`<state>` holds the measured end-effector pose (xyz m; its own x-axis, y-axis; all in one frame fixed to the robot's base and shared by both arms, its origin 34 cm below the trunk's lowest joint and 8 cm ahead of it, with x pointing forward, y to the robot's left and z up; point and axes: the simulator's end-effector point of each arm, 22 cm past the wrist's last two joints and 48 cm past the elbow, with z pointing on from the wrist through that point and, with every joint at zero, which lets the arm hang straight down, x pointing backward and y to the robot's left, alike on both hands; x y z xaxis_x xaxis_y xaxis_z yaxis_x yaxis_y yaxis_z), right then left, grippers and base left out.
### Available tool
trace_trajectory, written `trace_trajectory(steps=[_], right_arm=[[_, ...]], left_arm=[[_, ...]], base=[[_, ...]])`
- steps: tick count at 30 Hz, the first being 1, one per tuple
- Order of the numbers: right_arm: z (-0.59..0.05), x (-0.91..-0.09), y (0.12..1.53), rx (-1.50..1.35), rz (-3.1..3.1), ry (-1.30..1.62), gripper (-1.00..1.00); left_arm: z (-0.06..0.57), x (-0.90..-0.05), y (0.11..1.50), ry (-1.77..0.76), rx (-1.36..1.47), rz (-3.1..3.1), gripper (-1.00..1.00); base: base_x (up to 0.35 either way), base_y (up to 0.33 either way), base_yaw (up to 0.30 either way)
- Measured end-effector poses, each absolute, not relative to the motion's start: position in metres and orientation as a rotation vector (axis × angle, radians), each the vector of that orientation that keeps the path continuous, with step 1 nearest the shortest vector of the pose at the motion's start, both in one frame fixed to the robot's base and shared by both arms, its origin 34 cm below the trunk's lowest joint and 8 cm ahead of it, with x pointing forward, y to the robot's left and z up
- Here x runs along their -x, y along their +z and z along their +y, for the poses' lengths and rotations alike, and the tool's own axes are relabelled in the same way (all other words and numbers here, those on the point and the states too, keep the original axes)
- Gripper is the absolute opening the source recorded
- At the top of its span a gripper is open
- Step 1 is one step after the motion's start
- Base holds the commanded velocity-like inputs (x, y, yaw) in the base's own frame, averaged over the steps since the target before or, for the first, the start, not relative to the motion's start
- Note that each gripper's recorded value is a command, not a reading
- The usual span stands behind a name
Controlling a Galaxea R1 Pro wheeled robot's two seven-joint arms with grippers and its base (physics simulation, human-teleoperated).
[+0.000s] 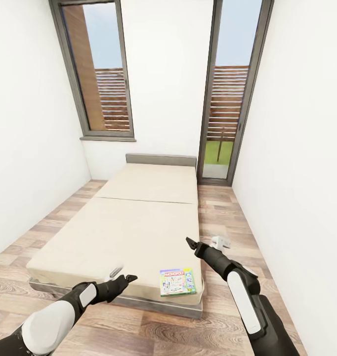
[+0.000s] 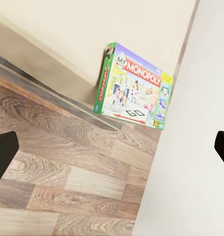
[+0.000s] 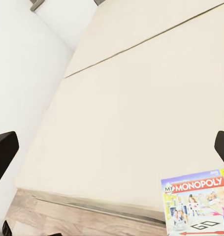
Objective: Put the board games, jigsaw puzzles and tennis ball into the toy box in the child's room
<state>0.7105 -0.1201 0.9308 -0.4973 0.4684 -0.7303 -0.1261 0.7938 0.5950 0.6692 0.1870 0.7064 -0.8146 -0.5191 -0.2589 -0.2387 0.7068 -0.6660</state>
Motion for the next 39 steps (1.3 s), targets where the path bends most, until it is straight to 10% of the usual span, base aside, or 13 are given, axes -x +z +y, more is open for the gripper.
trace_trajectory(steps=[39], right_arm=[[-0.117, -0.711, 0.897, -0.238, 1.961, 0.744, 1.00]], left_arm=[[0.158, -0.659, 0.683, -1.120, 0.589, 2.478, 1.00]], base=[[0.000, 0.000, 0.000]])
